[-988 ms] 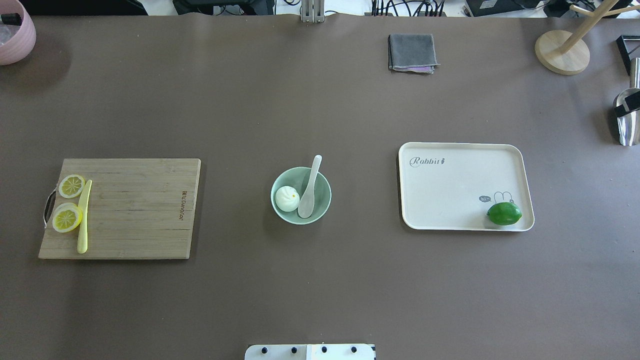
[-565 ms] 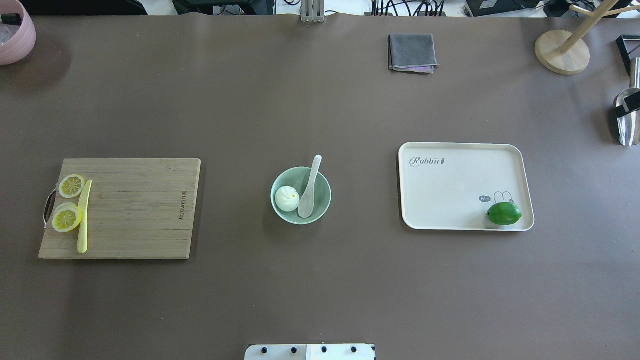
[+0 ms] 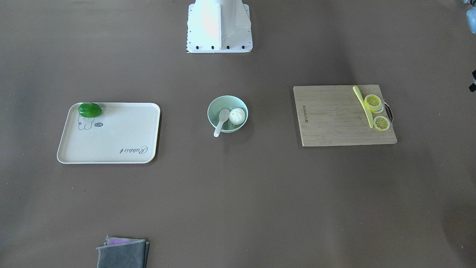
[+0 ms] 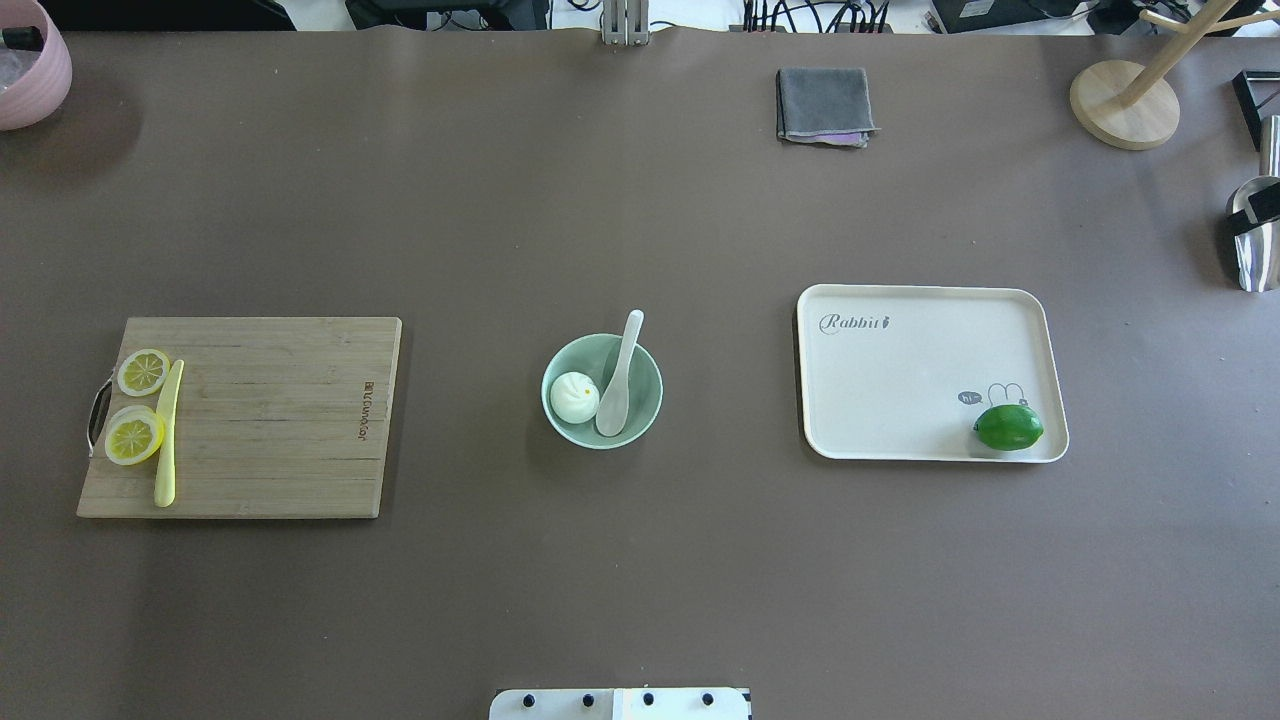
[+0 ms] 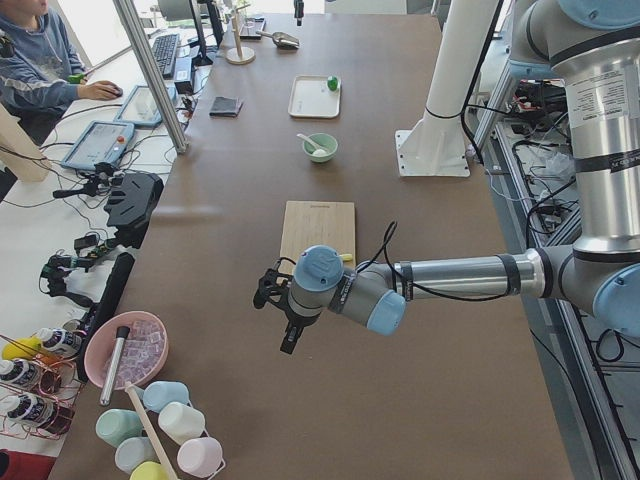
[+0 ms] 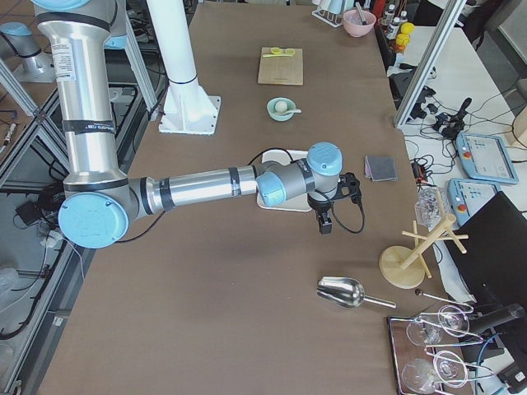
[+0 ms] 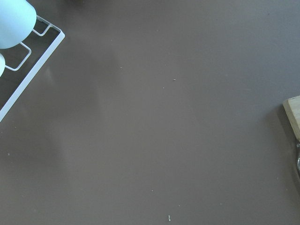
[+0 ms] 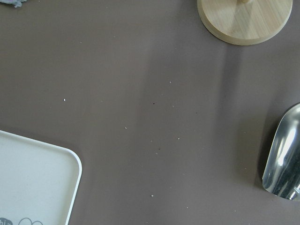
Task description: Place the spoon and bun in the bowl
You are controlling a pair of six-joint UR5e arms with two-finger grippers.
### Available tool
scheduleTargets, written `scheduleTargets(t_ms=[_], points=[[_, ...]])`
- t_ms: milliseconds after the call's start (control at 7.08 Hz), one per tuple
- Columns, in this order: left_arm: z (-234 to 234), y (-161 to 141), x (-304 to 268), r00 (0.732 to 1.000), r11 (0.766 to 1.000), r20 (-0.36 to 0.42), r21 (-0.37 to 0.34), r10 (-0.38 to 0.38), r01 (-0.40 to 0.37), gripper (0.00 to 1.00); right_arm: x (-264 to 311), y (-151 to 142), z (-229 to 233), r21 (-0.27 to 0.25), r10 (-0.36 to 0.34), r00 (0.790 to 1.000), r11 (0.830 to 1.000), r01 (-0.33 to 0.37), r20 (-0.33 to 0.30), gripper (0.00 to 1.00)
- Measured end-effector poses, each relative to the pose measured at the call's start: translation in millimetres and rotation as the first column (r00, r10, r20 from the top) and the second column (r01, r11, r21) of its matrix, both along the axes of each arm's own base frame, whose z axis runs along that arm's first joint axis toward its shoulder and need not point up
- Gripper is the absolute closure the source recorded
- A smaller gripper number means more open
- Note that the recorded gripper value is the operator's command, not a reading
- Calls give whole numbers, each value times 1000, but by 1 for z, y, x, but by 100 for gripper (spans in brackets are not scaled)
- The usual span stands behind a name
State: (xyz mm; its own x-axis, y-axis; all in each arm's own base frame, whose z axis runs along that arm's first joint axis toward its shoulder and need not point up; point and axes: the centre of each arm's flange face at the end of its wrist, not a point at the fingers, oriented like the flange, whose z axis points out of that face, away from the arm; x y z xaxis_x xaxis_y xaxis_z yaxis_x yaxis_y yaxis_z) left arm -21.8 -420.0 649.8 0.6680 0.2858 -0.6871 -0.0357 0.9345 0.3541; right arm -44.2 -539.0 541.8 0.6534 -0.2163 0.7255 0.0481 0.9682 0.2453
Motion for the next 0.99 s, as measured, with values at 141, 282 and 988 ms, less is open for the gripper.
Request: scheduleTargets(t_ms=[141, 282, 988], points=[[-1, 2, 2, 999, 1000, -32, -5, 14, -14, 2, 0, 0, 0, 1, -1, 1000, 1000, 1, 2, 0], [-2, 2, 3, 999, 1000, -43, -9, 18, -18, 2, 0, -1, 0, 1, -2, 1000, 1000, 2, 2, 0], [-4, -2, -4, 999, 1000, -47, -15, 0, -1, 2, 7, 13, 27, -45, 5, 1000, 999, -6, -13, 0]])
